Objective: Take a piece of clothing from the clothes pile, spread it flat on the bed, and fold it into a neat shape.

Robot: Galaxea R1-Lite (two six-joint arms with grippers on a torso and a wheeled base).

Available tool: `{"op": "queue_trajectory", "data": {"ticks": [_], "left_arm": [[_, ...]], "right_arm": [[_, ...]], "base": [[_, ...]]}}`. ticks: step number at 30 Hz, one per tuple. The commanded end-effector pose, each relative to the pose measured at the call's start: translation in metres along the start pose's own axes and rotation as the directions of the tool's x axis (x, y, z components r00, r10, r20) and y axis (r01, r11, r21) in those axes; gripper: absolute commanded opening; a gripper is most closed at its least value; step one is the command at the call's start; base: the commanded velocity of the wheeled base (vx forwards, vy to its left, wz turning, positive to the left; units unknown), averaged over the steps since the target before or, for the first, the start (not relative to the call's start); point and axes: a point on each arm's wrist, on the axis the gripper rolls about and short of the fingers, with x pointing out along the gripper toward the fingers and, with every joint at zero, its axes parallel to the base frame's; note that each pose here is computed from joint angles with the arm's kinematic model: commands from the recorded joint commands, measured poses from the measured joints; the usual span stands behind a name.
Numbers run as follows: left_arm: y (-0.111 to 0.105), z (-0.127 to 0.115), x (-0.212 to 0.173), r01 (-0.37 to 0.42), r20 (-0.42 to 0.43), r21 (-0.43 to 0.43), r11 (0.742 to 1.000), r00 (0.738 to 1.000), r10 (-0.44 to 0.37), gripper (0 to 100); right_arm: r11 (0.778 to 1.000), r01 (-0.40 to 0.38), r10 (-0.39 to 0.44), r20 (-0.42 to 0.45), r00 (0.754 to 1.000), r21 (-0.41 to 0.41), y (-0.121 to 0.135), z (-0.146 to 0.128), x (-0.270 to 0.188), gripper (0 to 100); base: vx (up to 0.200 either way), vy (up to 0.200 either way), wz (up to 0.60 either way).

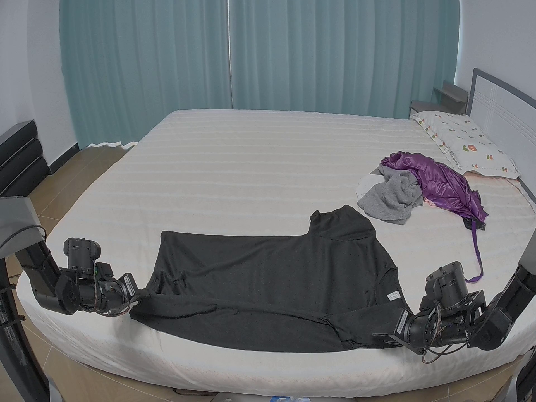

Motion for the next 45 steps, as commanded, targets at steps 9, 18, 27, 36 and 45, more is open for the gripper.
{"op": "queue_trajectory", "data": {"ticks": [9,18,27,36,45], "left_arm": [[-0.001,0.001,-0.001,0.003,0.006,-0.001,1.0,1.0,-0.003,0],[-0.004,0.003,-0.004,0.013,0.02,-0.033,0.999,1.0,-0.012,0],[-0.004,0.003,-0.004,0.012,0.019,-0.033,0.999,1.0,-0.011,0],[-0.004,0.003,-0.004,0.012,0.019,-0.033,0.999,1.0,-0.011,0],[-0.004,0.003,-0.004,0.012,0.019,-0.033,0.999,1.0,-0.011,0]], "right_arm": [[0.998,-0.06,0.057,0.131,0.99,0.024,0.001,0.035,-0.012,100],[0.99,-0.099,0.107,0.084,0.991,-0.098,-0.026,0.075,0.006,100],[0.976,-0.129,0.145,0.08,0.986,-0.177,-0.048,0.086,0.05,100],[0.967,-0.163,0.179,0.069,0.981,-0.194,-0.055,0.082,0.06,100],[0.968,-0.151,0.166,0.061,0.984,-0.2,-0.059,0.077,0.056,0]], "base": [[0.0,0.0,0.0],[0.0,0.0,0.0],[0.0,0.0,0.0],[0.0,0.0,0.0],[0.0,0.0,0.0]]}}
